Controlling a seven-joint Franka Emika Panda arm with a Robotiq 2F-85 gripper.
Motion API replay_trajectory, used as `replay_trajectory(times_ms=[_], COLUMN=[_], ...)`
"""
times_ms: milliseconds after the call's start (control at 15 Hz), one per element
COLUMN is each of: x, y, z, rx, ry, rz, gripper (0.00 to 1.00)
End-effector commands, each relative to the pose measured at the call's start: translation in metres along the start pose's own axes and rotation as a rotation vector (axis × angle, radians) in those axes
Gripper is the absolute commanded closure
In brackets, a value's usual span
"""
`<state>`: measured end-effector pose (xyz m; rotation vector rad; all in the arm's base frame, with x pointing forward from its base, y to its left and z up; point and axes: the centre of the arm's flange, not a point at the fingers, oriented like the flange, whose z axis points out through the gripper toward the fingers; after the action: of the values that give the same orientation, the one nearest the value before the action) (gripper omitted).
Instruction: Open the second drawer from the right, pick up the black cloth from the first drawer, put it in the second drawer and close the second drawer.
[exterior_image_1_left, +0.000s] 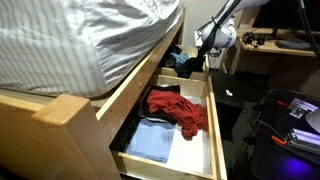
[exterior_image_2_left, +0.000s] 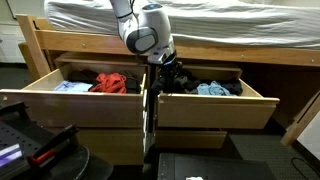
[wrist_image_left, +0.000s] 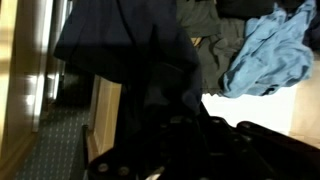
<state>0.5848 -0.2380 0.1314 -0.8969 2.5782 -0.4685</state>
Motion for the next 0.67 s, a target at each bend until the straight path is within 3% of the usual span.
replay_trajectory(times_ms=[0,600], x=[-0.008,-0.048], y=[-0.009,-0.059], z=[-0.007,-0.006], rx=[0.152,0.353], ry=[-0.039,-0.107], rz=[-0.038,-0.049], gripper=[0.98,0.98])
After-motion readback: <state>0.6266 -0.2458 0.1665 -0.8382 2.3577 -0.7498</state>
